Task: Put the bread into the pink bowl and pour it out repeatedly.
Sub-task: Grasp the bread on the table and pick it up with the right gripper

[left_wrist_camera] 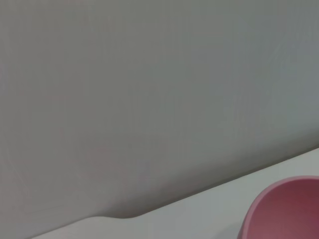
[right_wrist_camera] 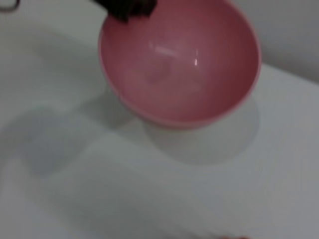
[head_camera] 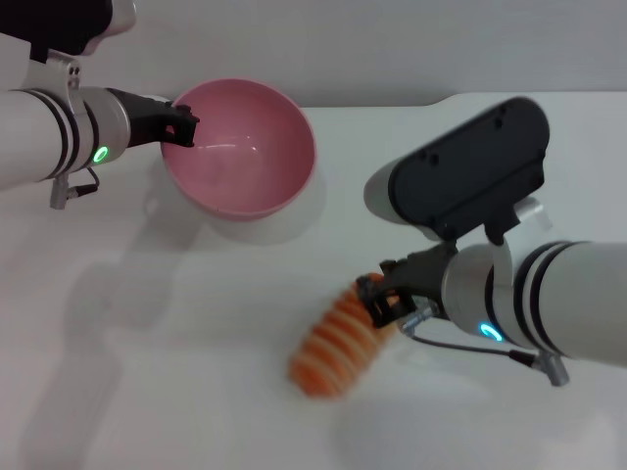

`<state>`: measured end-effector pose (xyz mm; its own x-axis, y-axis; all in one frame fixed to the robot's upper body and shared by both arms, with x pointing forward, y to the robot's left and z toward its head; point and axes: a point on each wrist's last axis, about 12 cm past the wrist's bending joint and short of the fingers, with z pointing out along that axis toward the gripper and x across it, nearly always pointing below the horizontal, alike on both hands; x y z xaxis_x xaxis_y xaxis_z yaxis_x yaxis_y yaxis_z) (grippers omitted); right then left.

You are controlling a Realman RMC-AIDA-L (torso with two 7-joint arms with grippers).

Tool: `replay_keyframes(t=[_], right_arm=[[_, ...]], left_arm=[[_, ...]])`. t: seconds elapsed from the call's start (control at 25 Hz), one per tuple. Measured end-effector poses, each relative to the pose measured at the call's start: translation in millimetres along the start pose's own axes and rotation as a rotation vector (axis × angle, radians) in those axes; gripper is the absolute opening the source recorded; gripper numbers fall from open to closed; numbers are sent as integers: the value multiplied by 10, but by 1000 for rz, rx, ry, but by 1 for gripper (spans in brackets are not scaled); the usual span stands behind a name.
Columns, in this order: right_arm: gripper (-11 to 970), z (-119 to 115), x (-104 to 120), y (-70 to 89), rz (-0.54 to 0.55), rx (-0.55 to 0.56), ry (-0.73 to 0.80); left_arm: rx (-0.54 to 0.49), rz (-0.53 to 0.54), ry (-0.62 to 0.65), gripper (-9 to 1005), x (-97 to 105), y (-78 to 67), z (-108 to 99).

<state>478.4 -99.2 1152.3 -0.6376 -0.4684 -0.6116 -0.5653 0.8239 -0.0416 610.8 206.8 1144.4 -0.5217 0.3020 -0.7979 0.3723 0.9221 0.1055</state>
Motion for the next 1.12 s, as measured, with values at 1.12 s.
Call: replay_keyframes(t=[1.12], right_arm=[[361, 135, -13, 24, 44, -60, -3]], left_arm=[[8, 16, 0, 49, -25, -44, 20]])
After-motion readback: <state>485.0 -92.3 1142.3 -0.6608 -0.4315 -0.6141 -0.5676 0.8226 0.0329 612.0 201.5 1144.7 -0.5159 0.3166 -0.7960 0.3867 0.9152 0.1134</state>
